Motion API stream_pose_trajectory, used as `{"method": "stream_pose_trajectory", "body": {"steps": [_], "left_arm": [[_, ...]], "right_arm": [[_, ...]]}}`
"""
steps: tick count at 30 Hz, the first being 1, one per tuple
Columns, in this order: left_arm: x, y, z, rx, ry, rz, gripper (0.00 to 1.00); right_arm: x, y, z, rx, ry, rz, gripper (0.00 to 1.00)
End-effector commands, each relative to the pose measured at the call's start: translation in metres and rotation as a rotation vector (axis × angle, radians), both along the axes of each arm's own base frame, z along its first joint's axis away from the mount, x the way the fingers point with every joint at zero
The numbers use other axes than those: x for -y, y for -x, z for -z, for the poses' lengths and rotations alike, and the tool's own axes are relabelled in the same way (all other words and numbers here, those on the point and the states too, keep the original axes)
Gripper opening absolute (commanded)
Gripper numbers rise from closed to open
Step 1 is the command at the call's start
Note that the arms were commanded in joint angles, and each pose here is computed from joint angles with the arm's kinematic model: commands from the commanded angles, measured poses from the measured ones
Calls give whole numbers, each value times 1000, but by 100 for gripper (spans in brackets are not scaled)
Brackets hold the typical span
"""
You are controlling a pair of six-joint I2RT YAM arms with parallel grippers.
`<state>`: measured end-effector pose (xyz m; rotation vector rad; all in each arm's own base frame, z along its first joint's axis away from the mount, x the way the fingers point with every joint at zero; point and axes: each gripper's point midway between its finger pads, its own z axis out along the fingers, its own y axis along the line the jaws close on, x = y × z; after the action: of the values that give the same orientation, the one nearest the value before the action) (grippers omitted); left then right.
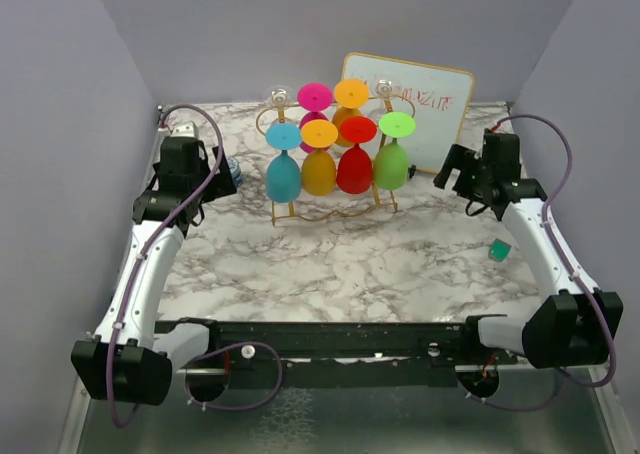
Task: Take the wine glass off the wine glass rack
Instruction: Pick up the wine glass from the wine rack.
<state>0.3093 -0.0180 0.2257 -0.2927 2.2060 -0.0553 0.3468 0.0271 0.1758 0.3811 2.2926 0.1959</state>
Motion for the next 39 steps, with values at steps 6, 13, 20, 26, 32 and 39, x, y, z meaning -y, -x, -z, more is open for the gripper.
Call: {"method": "stream_pose_trajectory", "body": {"steps": [6,13,20,26,32,39], "left_arm": [[-43,11,-74,201,-25,-301,99],[-1,38,-92,302,39,15,99],[28,46,-107,309,151,133,99],[60,54,-120,321,205,339,99],[83,61,-119,299,266,466,95],[103,72,-131,320,327,593,93]], "right_arm": [[11,-2,-27,-13,41,41,100],[17,9,-55,76,63,57,100],[13,24,-86,171,51,32,100],[-27,37,-108,302,-54,-194,100],[-64,53,-95,265,-203,-362,100],[-84,68,-91,268,-294,-459,100]]}}
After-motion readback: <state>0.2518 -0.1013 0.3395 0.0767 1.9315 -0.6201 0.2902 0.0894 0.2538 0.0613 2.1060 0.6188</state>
